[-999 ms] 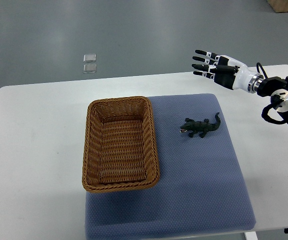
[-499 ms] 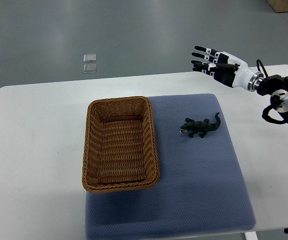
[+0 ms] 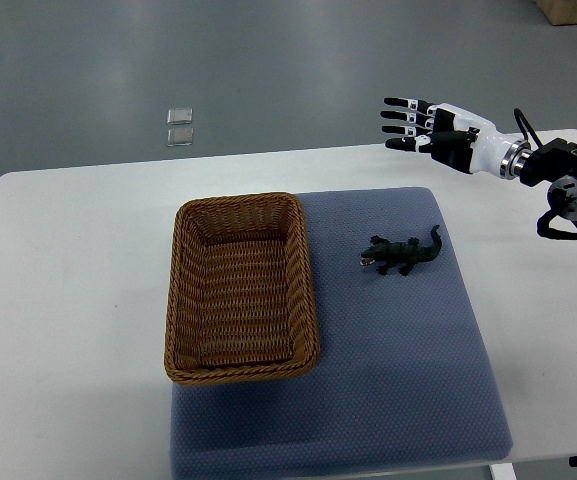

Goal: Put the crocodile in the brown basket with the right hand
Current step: 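Lower the right hand toward the green toy crocodile, then close the right hand fingers around the green crocodile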

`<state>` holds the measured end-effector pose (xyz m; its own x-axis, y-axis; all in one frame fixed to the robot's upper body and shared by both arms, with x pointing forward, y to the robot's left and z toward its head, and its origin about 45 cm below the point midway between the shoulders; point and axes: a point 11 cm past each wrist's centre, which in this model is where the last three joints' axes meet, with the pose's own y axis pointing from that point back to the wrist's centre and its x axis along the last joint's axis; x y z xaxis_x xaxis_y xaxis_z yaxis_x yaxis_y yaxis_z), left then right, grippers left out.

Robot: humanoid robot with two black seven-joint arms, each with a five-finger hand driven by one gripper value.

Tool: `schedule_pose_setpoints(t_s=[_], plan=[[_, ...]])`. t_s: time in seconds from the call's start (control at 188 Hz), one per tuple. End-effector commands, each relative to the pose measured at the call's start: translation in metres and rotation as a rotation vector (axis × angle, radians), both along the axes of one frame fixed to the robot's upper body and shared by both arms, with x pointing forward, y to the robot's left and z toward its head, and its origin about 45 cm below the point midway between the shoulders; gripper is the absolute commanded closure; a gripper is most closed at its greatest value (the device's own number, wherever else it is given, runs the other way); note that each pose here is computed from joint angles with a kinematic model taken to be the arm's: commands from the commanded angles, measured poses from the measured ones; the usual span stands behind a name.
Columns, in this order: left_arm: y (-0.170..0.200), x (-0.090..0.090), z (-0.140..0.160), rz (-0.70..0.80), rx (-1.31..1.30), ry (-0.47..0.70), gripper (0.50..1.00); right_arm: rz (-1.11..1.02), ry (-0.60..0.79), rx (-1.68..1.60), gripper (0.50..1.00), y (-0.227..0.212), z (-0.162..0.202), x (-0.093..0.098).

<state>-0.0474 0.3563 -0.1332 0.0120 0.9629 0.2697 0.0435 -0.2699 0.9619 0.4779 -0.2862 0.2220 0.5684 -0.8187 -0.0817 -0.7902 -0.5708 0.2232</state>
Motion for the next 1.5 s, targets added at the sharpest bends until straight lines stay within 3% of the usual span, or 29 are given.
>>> schedule_pose_setpoints(t_s=[0.0,0.292,0.85,1.153,1.493], plan=[[0.0,0.0,0.0,0.0,0.0,0.0,0.5,0.054,-0.048,-0.103,0.572,0.003,0.002,0.0],[0.0,0.0,0.0,0.0,0.0,0.0,0.5,0.217,-0.211,-0.302,0.572,0.018,0.024,0.004],[0.0,0.0,0.0,0.0,0.0,0.0,0.5,0.609,-0.566,-0.883,0.572,0.043,0.004,-0.024],[0.0,0.0,0.0,0.0,0.0,0.0,0.5,0.774,-0.623,-1.092,0.572,0.044,-0.014,-0.032],[0.0,0.0,0.0,0.0,0.0,0.0,0.5,0.83,-0.642,-1.096,0.572,0.059,0.009,-0.029]])
